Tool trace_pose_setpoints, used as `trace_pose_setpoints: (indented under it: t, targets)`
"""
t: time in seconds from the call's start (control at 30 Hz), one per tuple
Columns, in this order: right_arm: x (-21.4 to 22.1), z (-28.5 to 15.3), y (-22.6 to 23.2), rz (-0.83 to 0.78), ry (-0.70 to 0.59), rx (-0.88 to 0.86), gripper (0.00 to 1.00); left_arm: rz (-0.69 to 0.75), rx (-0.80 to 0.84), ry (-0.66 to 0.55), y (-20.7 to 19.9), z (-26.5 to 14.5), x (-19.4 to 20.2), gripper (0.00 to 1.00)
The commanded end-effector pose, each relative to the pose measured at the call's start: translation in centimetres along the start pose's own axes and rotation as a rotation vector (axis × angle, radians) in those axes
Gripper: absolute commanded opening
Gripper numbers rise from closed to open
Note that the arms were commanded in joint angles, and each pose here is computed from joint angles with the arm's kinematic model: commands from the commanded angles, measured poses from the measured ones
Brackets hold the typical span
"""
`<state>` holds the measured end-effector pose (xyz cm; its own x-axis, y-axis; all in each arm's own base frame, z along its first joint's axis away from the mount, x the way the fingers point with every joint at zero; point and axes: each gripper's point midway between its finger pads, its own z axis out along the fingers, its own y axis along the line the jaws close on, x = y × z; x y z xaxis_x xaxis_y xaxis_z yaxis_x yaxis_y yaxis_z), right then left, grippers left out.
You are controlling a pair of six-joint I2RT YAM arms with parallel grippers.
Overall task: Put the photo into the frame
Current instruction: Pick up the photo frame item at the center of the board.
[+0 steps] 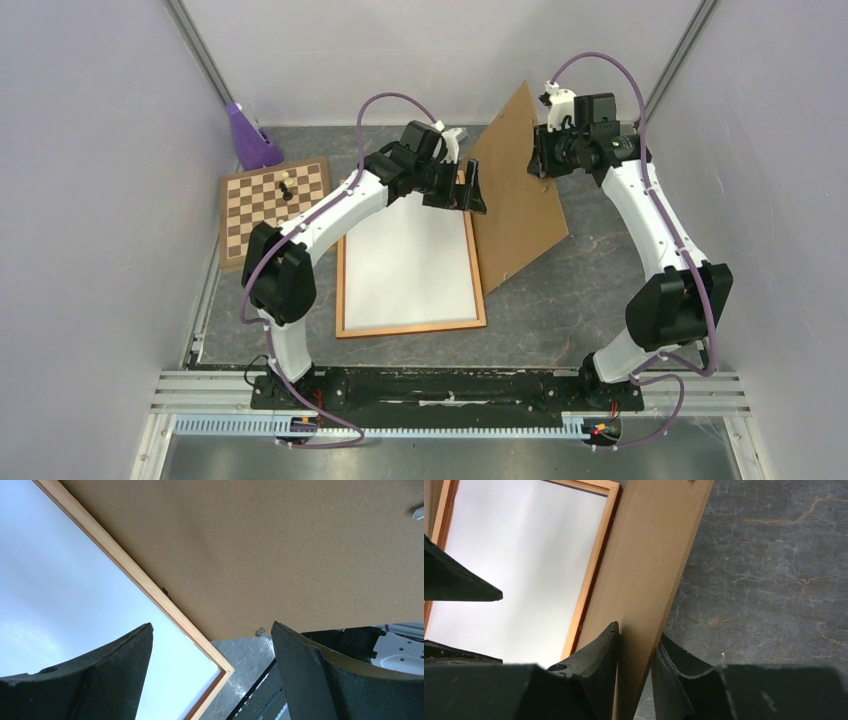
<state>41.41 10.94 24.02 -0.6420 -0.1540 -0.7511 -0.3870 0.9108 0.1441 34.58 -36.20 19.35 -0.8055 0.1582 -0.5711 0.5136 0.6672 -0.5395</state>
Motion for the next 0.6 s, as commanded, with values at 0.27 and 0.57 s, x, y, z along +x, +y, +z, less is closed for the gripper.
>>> trace_pose_setpoints:
  t: [0.27, 0.57]
  targets:
    - [-3.7, -0.9, -0.1, -0.024, -0.096, 0.028, 0.21, 0.08, 0.026, -0.08, -1.4, -2.8, -1.7, 0.94]
    - [-5.1, -2.7, -0.1, -0.033, -0.147, 0.042, 0.0, 0.081, 0.02, -0.087, -1.1, -3.0, -1.9, 0.94]
